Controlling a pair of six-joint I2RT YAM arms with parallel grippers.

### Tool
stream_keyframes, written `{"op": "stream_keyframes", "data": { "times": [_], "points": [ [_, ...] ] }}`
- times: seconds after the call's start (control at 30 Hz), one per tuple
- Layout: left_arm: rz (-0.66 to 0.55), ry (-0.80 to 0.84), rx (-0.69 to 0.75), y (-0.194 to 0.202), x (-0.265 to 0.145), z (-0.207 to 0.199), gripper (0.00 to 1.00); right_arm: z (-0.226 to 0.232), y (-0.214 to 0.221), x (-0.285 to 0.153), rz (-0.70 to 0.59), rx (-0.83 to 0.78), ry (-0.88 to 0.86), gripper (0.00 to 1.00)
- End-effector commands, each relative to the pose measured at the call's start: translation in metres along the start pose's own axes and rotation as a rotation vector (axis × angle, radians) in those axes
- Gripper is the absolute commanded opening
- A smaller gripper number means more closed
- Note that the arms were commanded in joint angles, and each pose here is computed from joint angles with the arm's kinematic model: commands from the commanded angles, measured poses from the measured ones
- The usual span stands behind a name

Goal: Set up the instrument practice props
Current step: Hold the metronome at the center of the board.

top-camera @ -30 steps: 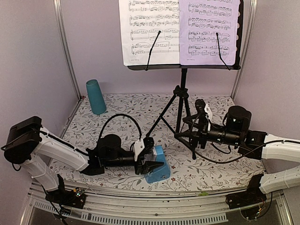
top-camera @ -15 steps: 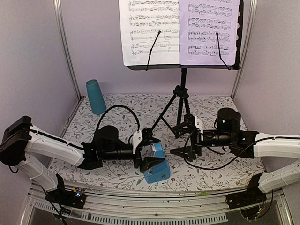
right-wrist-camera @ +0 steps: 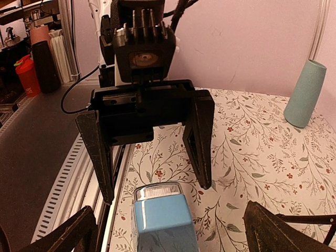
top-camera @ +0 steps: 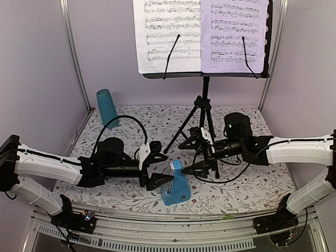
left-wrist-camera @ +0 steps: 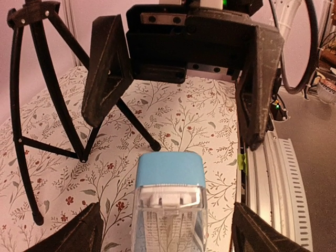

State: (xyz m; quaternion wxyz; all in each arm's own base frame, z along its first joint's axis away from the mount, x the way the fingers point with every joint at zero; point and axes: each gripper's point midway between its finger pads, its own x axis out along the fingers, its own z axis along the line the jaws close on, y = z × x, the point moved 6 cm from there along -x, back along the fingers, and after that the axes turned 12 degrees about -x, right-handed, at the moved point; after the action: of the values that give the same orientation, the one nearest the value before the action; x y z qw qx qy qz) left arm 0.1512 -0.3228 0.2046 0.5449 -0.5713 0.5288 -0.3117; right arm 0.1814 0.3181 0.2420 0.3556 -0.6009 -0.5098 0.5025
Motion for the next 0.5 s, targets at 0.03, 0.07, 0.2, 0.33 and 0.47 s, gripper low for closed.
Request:
{"op": "stream_keyframes", "data": {
  "times": [0.03, 0.07, 0.2, 0.33, 0.47],
  "points": [
    [0.071, -0.005, -0.043, 0.012, -0.002, 0.007, 0.85, 0.001, 0.003, 0.011, -0.001, 0.035, -0.119, 1.00],
    [0.070, -0.003, -0.040, 0.012, -0.002, 0.008, 0.85, 0.001, 0.005, 0.012, 0.005, 0.040, -0.127, 0.99],
    [0.080, -0.004, -0.040, 0.011, 0.000, 0.012, 0.83, 0.001, 0.011, 0.017, 0.022, 0.048, -0.146, 0.98],
    [0.087, 0.002, -0.032, 0.009, 0.001, 0.014, 0.81, 0.000, 0.015, 0.021, 0.034, 0.058, -0.166, 0.94],
    [0.109, 0.015, -0.026, 0.008, 0.005, 0.016, 0.81, 0.001, 0.016, 0.021, 0.036, 0.055, -0.171, 0.91]
  ]
}}
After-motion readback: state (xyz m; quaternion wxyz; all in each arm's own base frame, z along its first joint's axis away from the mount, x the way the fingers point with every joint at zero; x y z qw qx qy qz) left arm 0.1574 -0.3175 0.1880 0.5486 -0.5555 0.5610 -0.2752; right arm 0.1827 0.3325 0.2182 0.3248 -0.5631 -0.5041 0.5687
